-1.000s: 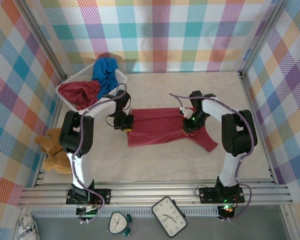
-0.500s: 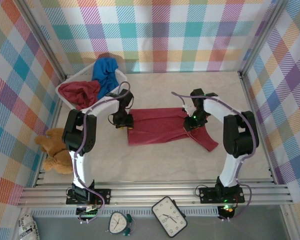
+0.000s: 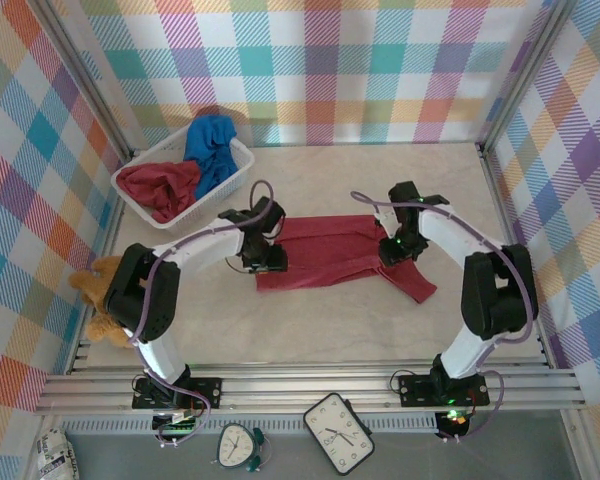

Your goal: Fold and stack the tank tops

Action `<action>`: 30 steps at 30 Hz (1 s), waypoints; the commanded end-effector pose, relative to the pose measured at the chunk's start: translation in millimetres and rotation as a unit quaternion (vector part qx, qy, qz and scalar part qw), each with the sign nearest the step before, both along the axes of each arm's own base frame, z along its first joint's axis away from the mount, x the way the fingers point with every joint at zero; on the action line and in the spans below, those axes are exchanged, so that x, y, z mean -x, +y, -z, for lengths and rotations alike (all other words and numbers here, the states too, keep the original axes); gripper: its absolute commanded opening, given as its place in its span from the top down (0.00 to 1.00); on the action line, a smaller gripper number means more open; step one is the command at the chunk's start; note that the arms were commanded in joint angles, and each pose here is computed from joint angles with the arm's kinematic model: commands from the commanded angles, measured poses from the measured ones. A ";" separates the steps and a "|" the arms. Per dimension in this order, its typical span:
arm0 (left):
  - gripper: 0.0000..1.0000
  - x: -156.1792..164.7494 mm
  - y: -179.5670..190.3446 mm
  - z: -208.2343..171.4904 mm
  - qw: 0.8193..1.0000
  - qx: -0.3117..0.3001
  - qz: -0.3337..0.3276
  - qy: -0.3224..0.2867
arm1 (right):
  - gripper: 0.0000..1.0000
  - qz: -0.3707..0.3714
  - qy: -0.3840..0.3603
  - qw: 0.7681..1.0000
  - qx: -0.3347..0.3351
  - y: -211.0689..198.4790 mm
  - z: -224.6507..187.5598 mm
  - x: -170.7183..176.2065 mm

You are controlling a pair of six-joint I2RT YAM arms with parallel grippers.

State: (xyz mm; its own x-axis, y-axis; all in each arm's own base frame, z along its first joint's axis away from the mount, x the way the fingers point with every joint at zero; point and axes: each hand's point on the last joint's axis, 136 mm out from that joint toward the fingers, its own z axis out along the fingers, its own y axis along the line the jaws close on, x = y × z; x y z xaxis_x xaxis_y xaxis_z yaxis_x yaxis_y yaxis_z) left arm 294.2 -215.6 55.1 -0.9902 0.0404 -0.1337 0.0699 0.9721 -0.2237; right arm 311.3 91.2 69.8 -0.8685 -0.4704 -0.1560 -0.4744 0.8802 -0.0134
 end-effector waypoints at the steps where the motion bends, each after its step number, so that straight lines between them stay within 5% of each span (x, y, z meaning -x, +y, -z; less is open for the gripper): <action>1: 0.61 12.9 -3.5 24.9 1.000 0.004 0.002 0.030 | 0.53 -0.045 -0.005 0.999 0.017 6.0 -1.9 21.4; 17: 0.68 14.7 103.5 60.4 0.989 -0.130 -0.015 0.074 | 0.47 -0.166 0.042 0.980 0.098 10.8 33.1 97.0; 30: 0.67 -4.0 127.1 47.1 0.987 -0.144 -0.033 0.061 | 0.48 -0.223 0.059 0.958 0.168 4.0 54.4 114.6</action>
